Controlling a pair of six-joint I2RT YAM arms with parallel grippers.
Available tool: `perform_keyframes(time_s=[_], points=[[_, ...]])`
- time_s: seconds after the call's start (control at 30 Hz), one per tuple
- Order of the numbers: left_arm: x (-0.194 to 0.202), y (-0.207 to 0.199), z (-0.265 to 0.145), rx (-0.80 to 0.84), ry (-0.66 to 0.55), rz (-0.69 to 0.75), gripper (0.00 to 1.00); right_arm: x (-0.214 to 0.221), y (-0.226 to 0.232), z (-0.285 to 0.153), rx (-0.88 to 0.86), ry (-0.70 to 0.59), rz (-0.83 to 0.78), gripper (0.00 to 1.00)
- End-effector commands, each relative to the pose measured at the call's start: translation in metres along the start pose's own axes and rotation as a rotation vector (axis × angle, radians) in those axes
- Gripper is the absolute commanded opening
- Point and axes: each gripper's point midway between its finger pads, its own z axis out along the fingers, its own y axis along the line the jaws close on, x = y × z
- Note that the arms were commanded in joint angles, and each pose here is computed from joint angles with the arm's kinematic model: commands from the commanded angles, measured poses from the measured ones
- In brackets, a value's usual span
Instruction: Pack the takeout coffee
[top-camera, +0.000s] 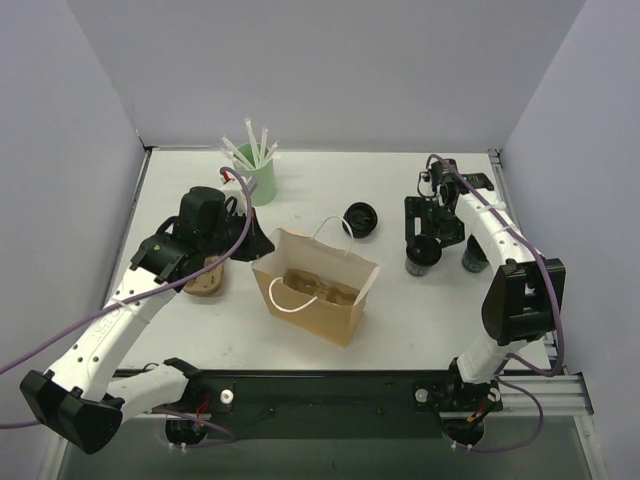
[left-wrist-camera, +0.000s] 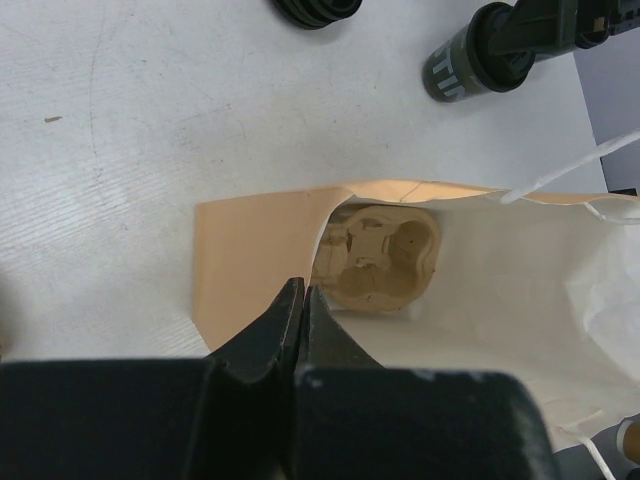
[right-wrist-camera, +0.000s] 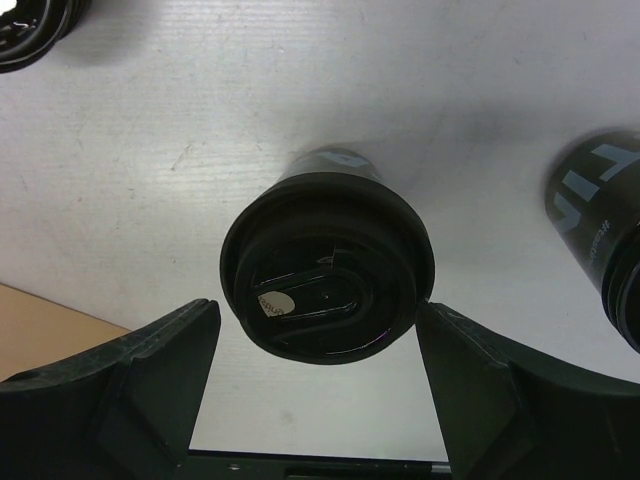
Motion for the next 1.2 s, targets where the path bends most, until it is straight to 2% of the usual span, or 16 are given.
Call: perform_keyframes(time_s=[0.0,0.5,0.73,0.9,1.07,1.17], points=[[-0.009,-0.004,-0.001,0.000,-0.030,-0.018,0.00,0.007,-0.008,0.005,0.037,0.018,-0.057,0.82],[-0.006,0.001,-0.004,-0.031,-0.013,-0.020,0.00,0.012,-0.006,0.018,0.048,0.042,-0.123,0.77],[-0.010,0.003,-0.007,-0.053,-0.015,-0.024,0.00,0.014,-0.012,0.023,0.080,0.050,-0.122,0.70],[-0.014,0.006,-0.010,-0.076,-0.014,-0.013,0.28,0.013,-0.013,0.021,0.088,0.040,-0.112,0.65],[-0.022,0.006,-0.016,-0.072,-0.023,0.096,0.40,0.009,-0.009,0.002,0.072,0.002,-0.080,0.61],[-0.028,0.017,-0.018,-0.136,-0.045,0.118,0.45,0.005,-0.003,-0.023,0.056,-0.049,-0.065,0.59]])
